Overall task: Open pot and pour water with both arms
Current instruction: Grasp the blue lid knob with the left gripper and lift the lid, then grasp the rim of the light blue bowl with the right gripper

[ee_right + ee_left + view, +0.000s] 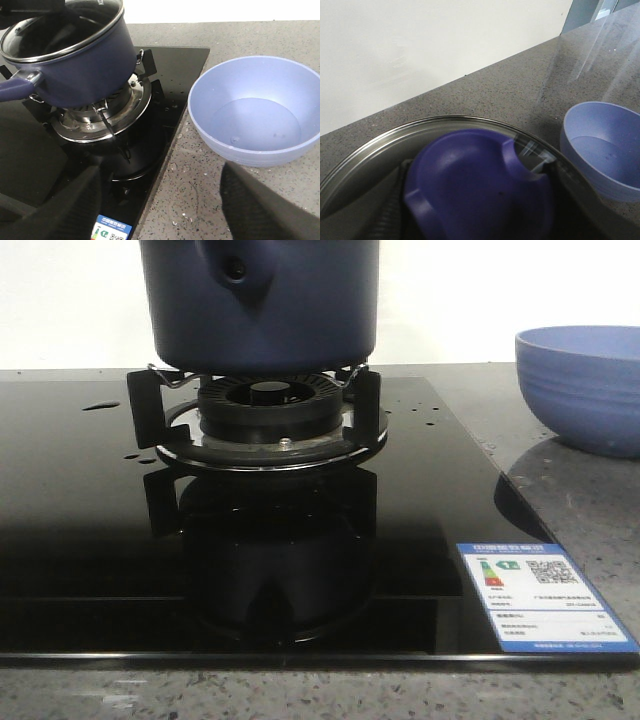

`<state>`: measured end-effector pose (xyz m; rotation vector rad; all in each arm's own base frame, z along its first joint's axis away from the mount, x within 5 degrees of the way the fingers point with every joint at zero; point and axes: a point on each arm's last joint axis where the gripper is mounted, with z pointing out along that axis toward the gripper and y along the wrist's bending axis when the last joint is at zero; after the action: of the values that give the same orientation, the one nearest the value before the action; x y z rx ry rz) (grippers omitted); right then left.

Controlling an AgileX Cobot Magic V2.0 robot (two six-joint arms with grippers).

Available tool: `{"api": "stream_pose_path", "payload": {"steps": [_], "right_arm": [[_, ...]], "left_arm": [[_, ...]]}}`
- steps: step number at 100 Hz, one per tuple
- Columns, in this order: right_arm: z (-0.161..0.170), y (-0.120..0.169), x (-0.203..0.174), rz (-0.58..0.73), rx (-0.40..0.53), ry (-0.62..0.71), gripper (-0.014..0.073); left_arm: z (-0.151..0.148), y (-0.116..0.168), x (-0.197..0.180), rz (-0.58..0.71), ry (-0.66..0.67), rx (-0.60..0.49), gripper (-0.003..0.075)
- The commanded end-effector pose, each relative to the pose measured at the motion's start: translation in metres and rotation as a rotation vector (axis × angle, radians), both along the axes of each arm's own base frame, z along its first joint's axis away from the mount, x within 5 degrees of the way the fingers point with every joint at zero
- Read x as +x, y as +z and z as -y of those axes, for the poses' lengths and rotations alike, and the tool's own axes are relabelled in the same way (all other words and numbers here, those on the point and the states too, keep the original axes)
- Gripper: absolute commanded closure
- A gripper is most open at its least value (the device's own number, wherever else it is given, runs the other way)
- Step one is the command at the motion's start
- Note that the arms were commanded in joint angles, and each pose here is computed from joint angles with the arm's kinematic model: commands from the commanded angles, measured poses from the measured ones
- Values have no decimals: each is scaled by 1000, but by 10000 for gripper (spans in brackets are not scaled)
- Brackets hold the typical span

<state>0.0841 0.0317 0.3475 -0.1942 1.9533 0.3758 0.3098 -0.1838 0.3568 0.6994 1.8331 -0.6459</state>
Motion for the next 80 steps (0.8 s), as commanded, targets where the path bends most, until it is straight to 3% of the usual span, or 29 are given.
{"api": "stream_pose_path", "payload": {"steps": [1, 24, 40, 63, 80], "right_arm": [[1, 15, 3, 77, 31, -20, 139], [1, 14, 4, 74, 28, -20, 139], [1, 12, 16, 4, -1, -8, 139], [3, 27, 59, -130, -2, -37, 139], [10, 38, 101, -215, -61, -86, 139]], "left_arm": [[-4, 22, -2, 61, 42, -51, 362], [-5, 26, -6, 65, 30, -55, 379], [-15, 45, -18, 113, 36, -78, 379], [-53, 72, -28, 186, 108, -99, 379], [-90, 83, -32, 201, 169, -91, 379]]}}
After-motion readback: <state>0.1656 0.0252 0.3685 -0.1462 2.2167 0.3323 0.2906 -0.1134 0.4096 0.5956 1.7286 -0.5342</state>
